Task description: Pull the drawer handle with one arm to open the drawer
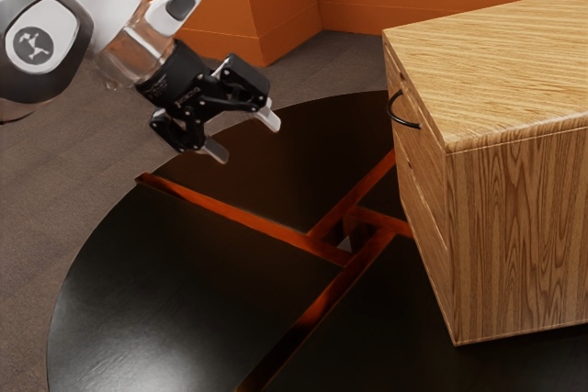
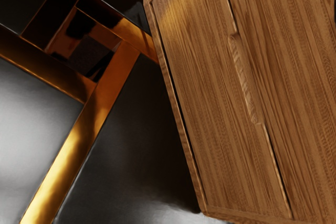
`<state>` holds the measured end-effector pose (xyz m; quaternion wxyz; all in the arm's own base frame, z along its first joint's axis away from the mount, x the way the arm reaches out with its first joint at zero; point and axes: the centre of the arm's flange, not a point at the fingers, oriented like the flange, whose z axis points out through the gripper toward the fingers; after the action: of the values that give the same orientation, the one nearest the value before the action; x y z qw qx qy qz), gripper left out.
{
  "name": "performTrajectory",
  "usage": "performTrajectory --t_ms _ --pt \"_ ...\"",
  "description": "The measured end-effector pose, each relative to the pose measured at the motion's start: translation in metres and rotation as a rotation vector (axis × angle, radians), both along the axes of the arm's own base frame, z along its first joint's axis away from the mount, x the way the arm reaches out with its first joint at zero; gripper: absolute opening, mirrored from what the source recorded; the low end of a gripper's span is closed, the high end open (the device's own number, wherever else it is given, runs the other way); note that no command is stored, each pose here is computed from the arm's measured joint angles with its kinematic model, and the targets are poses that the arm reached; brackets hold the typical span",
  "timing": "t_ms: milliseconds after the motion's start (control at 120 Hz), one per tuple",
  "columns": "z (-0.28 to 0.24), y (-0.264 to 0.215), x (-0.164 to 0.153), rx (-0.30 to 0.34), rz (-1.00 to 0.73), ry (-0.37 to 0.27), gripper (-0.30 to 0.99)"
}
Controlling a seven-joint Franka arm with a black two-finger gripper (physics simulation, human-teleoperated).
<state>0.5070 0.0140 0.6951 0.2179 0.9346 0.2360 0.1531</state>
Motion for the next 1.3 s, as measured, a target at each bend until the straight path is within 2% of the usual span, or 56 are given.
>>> performTrajectory --t_ms 92,167,292,392,600,833,1300 --pt "0.005 -0.021 0.004 0.000 0.043 -0.027 0.69" --pt "0.009 -0.006 0.011 -0.019 0.131 -0.046 0.69" --pt "0.012 0.016 0.041 -0.075 0.264 -0.059 0.69" --pt "0.003 0.015 0.054 -0.116 0.318 -0.042 0.69" --pt "-0.025 -0.020 0.086 -0.204 0.365 0.009 0.69" --pt "-0.038 -0.052 0.109 -0.289 0.371 0.034 0.69" --pt "-0.078 -0.066 0.136 -0.378 0.407 0.091 0.69"
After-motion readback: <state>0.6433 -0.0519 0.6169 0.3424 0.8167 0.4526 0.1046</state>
